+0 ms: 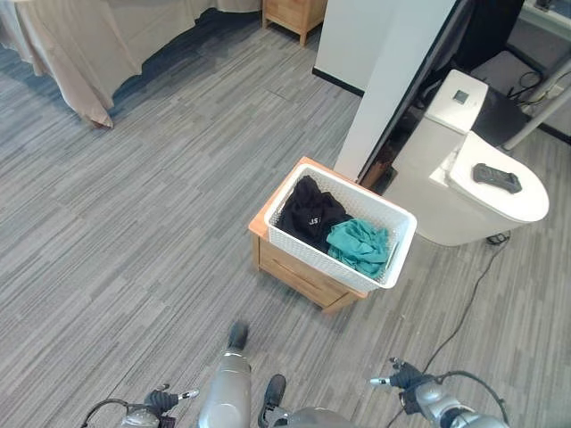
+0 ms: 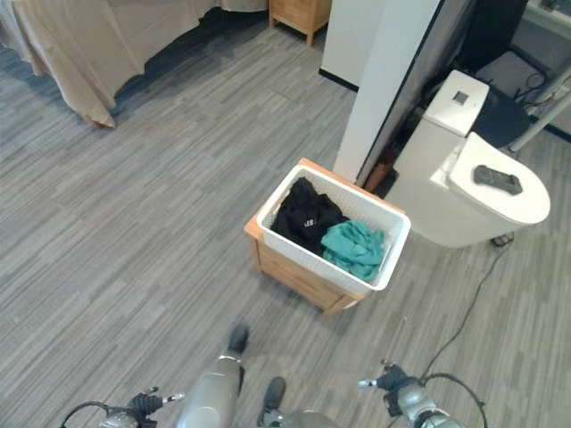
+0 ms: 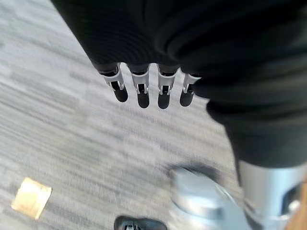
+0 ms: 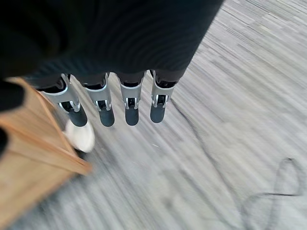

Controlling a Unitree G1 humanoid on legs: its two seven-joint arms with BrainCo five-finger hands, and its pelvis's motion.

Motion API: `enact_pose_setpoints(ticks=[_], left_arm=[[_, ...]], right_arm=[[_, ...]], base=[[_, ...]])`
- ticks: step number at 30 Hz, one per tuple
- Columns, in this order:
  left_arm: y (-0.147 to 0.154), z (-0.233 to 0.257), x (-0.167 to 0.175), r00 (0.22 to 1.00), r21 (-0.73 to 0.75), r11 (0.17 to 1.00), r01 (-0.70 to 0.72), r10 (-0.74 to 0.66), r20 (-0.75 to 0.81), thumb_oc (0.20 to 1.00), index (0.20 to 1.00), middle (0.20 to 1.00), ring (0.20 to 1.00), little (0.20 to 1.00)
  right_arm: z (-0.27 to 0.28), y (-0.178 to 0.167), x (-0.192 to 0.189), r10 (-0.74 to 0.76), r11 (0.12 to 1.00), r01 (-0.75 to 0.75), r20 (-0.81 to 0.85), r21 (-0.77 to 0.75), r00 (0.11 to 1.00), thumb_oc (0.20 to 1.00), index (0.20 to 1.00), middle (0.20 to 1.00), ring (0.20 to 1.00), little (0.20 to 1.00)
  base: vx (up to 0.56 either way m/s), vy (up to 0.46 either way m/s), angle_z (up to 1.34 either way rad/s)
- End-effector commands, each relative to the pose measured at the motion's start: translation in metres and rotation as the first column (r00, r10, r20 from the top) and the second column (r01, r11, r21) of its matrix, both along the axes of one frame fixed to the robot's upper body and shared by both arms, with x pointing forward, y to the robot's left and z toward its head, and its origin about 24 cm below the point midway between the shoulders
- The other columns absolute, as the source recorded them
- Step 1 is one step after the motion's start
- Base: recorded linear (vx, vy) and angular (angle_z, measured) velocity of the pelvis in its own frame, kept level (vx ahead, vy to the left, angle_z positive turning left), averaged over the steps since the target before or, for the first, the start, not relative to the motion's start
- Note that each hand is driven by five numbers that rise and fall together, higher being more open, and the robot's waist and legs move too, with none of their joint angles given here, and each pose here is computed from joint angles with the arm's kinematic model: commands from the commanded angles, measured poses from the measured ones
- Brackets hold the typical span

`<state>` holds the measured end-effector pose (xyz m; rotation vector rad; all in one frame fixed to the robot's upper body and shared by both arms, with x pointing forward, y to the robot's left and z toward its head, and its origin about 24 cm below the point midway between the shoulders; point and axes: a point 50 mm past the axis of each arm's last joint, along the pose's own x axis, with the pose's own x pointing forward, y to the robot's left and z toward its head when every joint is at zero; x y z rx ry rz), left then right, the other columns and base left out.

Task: Grab the laundry basket,head to the washer,open it,put in the laundry and shut it.

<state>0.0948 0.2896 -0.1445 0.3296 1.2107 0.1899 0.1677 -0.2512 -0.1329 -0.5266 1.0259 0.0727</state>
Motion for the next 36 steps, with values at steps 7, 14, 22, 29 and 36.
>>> enact_pose_setpoints(ticks=[7,14,22,29,36], left_arm=[[0.025,0.006,-0.024,0.998,0.066,0.997,-0.038,0.040,-0.040,1.000,1.000,1.000,1.000,1.000],[0.024,0.014,0.012,0.997,0.089,0.994,0.062,-0.066,0.044,1.000,1.000,1.000,1.000,1.000],[0.022,0.011,0.004,0.992,0.084,0.988,0.127,-0.125,-0.026,1.000,1.000,1.000,1.000,1.000],[0.004,0.006,0.013,0.971,0.050,0.970,0.236,-0.234,-0.039,1.000,1.000,1.000,1.000,1.000],[0.004,0.002,0.001,0.991,0.041,0.990,0.136,-0.135,-0.022,1.000,1.000,1.000,1.000,1.000]], right_arm=[[-0.014,0.016,-0.032,0.039,0.998,-0.037,-0.026,0.060,0.999,1.000,1.000,1.000,1.000,1.000],[-0.014,0.031,-0.027,0.122,0.990,-0.120,-0.018,0.074,0.992,1.000,1.000,1.000,1.000,1.000],[-0.013,0.025,-0.027,0.125,0.991,-0.124,-0.024,0.052,0.992,1.000,1.000,1.000,1.000,1.000],[-0.005,0.016,-0.012,0.172,0.985,-0.172,0.007,-0.002,0.985,1.000,1.000,1.000,1.000,1.000],[-0.012,0.010,-0.029,0.104,0.995,-0.104,-0.049,0.009,0.993,1.000,1.000,1.000,1.000,1.000]], base=[[0.21,0.346,-0.55],[0.06,0.139,-0.13],[0.04,0.114,0.10],[0.08,0.085,0.13],[0.09,-0.074,-0.16]])
